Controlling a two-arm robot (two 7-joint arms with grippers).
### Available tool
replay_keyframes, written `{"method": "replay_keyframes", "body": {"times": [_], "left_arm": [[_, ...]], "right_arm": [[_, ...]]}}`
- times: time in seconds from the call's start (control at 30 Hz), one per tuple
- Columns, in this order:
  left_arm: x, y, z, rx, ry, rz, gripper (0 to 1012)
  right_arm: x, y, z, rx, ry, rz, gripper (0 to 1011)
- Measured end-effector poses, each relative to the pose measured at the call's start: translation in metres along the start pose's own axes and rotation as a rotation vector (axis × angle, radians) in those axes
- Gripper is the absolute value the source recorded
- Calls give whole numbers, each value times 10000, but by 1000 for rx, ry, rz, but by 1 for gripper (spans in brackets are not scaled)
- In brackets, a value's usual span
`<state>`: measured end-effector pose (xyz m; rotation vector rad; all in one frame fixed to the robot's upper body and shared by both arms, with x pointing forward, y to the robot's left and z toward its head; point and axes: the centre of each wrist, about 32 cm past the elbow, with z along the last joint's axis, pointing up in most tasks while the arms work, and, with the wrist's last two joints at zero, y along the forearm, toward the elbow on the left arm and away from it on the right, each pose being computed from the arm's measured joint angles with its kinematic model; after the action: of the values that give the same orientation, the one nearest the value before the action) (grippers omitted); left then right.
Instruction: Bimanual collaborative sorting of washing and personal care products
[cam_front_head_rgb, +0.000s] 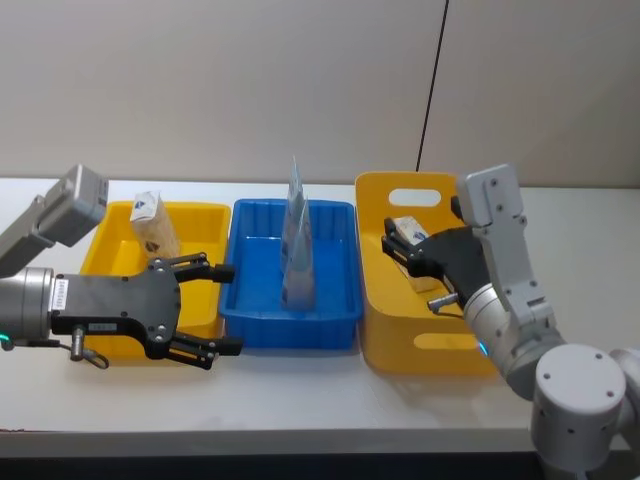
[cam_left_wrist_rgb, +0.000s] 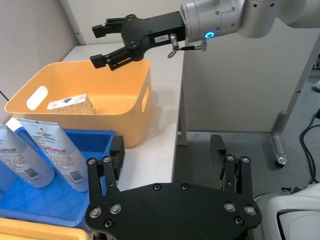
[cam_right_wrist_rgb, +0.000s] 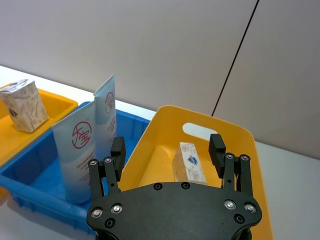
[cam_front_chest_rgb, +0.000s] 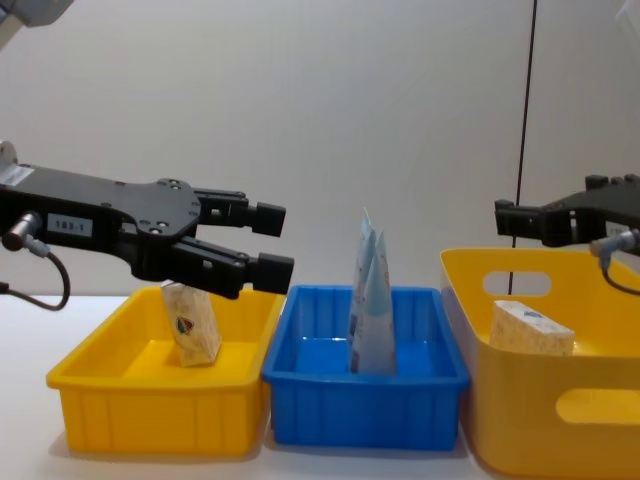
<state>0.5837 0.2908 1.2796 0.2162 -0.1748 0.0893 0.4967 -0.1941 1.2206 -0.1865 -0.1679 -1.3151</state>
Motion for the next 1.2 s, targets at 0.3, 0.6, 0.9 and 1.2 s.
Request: {"method": "replay_keyframes", "body": {"times": [0.3,0.6,0.9,1.2], "left_arm": [[0,0,0,0,0,0,1001],[0,0,0,0,0,0,1001],[0,0,0,0,0,0,1001],[0,0,0,0,0,0,1001]], "right_arm": [[-192,-119,-2,-26,9,-33,1004],[-401,-167,5,-42,29,-34,1003],[-610,-162,33,-46,47,-5,1004],[-784,-94,41,-52,51,17,1004]]}}
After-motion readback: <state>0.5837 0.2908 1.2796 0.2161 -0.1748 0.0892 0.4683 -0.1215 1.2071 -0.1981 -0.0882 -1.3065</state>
